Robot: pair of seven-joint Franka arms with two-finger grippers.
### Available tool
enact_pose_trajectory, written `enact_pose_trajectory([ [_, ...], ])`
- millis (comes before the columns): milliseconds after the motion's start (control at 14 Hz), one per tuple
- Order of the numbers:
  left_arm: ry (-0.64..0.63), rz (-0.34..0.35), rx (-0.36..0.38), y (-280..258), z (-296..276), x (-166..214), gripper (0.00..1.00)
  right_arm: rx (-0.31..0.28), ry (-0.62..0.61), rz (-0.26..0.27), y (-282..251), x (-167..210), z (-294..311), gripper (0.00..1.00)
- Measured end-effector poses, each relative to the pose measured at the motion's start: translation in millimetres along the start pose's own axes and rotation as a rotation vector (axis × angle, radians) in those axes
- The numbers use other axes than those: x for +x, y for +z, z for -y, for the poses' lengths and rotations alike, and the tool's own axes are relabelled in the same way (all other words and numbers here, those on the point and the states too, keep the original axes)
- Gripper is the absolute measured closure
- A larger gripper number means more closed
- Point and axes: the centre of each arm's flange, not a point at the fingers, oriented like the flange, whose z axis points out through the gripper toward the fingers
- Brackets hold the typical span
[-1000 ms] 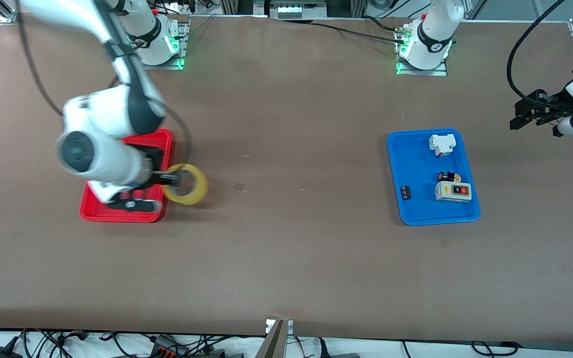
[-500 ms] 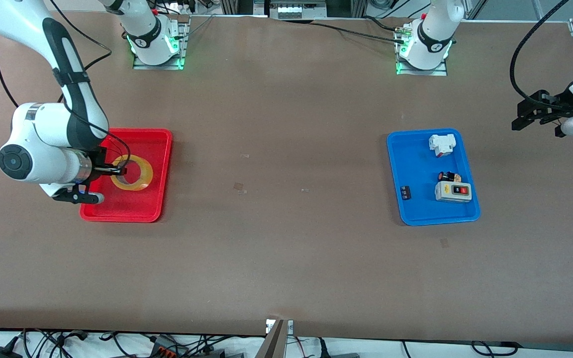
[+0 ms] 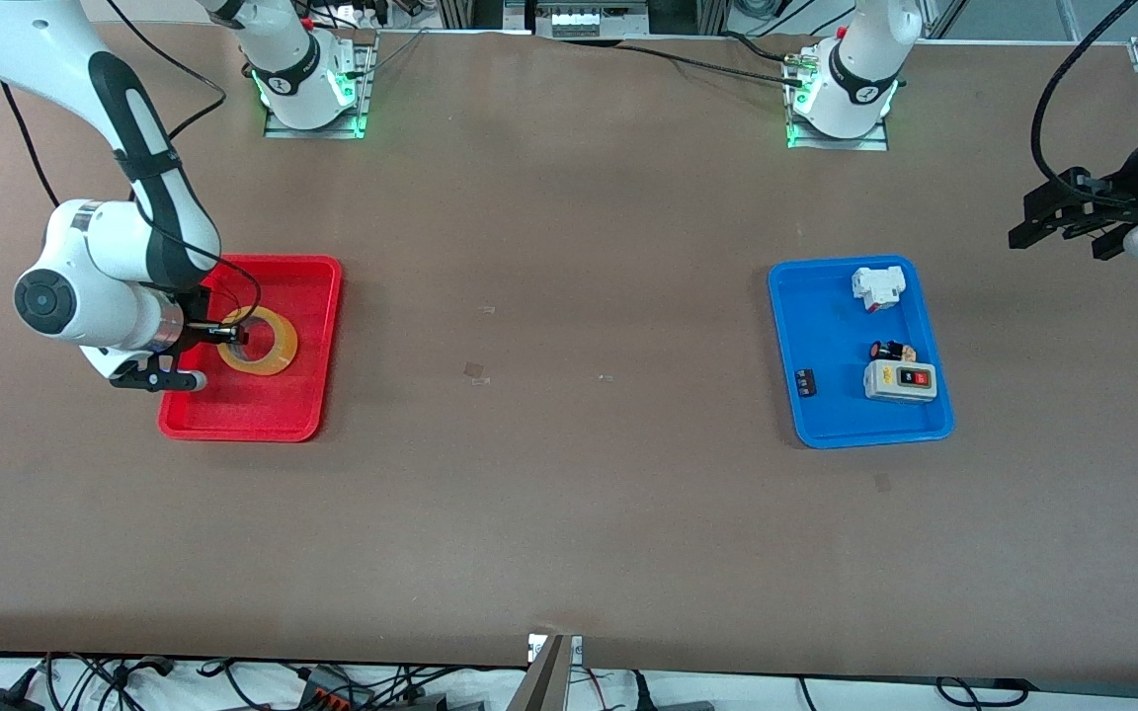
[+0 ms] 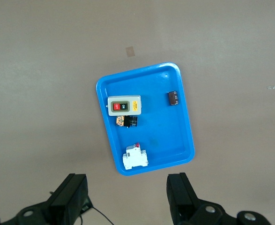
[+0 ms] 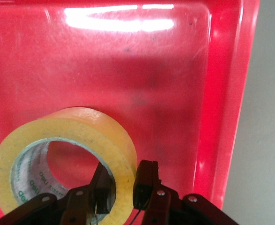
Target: Place and move tape with both arms
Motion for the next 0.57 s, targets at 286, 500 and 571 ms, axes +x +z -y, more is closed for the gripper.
enact_pose_trajectory([
  [286,-0.002,0.01,-0.002,5,2,3,0.0,-0.002,-0.001,0.003,-5,-7,-1,0.32],
  [500,-0.003,0.014,-0.002,8,2,5,0.0,-0.003,-0.001,0.002,-73,-13,-2,0.0],
  [571,-0.004,0.014,-0.002,8,2,5,0.0,-0.004,-0.003,-0.014,-107,-14,-2,0.0],
])
